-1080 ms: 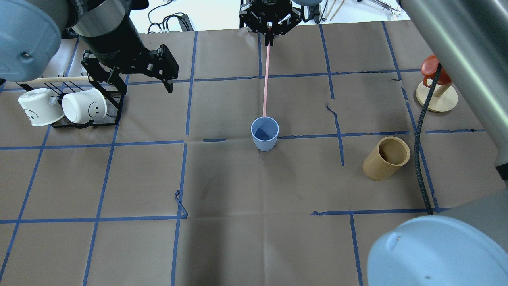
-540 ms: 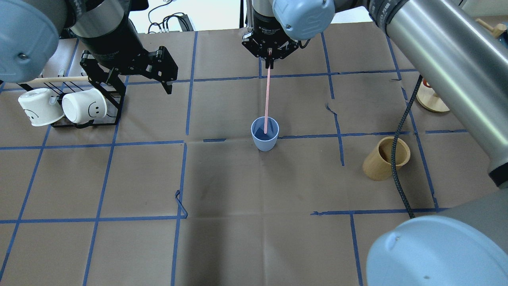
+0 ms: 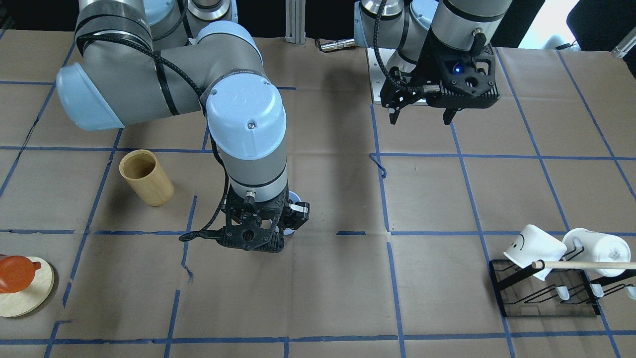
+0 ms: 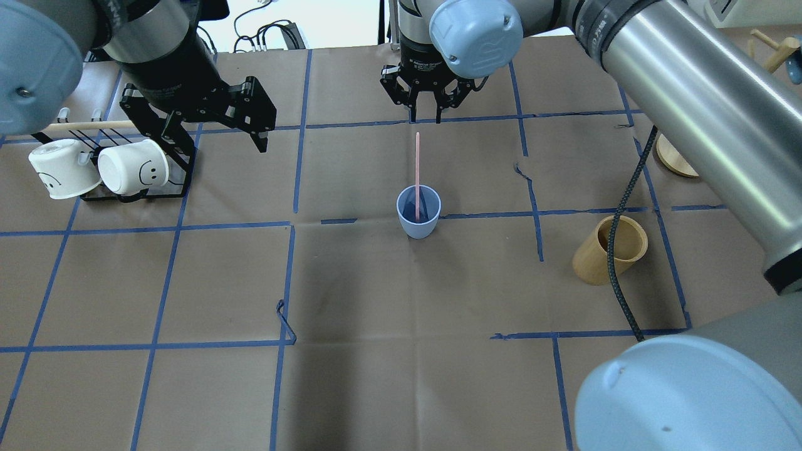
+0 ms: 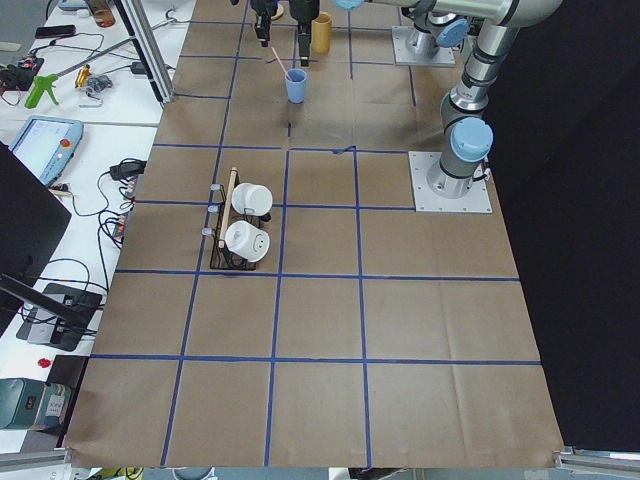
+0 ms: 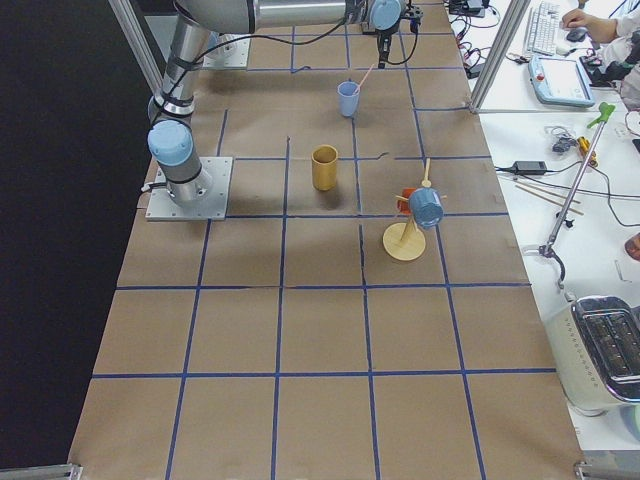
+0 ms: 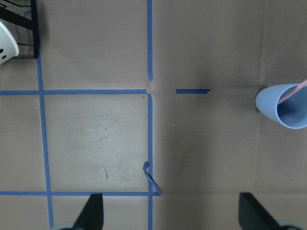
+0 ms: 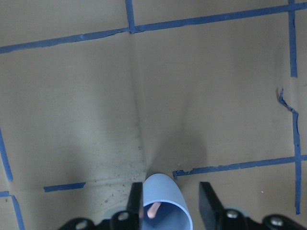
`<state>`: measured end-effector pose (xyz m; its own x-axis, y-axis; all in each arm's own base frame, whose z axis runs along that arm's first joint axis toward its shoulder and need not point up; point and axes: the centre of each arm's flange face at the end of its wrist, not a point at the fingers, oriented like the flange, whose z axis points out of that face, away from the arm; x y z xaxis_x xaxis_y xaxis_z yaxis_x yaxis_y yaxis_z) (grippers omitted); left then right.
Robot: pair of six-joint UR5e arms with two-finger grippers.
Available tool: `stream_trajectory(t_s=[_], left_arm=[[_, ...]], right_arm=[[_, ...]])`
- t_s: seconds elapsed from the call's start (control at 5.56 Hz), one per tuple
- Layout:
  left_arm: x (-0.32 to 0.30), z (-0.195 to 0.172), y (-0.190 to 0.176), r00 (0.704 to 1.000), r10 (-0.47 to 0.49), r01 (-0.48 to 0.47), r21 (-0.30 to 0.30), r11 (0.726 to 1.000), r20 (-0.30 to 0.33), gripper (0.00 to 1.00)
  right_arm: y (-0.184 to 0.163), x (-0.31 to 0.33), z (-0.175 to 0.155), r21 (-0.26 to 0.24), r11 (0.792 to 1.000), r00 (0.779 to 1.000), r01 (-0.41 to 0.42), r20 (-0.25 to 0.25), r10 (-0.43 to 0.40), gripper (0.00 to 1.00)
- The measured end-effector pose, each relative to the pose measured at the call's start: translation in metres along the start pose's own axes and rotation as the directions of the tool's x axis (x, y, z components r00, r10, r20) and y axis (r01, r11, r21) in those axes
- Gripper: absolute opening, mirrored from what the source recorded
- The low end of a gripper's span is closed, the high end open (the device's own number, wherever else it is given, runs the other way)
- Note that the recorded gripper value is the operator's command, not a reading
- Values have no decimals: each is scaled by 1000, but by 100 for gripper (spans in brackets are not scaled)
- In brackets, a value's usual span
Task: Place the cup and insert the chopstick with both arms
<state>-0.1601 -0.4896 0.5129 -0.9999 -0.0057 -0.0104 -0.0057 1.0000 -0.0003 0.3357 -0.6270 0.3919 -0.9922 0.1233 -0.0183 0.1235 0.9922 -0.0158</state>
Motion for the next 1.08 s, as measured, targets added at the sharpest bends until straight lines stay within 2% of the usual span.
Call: stream_trajectory(t_s=[0.18,0.36,0.72,1.08], left_arm=[[-1,0,0,1000,-2,2,0,1000,0,99],[-1,0,0,1000,-3,3,0,1000,1,99],[-1,0,0,1000,-1,1,0,1000,0,99],[-1,0,0,1000,-1,1,0,1000,1,99]], right_arm=[[-3,6,-12,14,1000,1000,-7,3,7,100],[-4,24,-39,26,1000,1000,-11,1,11,100],[4,102,-101,10,1000,1000,27,-14,-27,100],[41,174,-111,-25,1000,1000,11,-20,-11,100]])
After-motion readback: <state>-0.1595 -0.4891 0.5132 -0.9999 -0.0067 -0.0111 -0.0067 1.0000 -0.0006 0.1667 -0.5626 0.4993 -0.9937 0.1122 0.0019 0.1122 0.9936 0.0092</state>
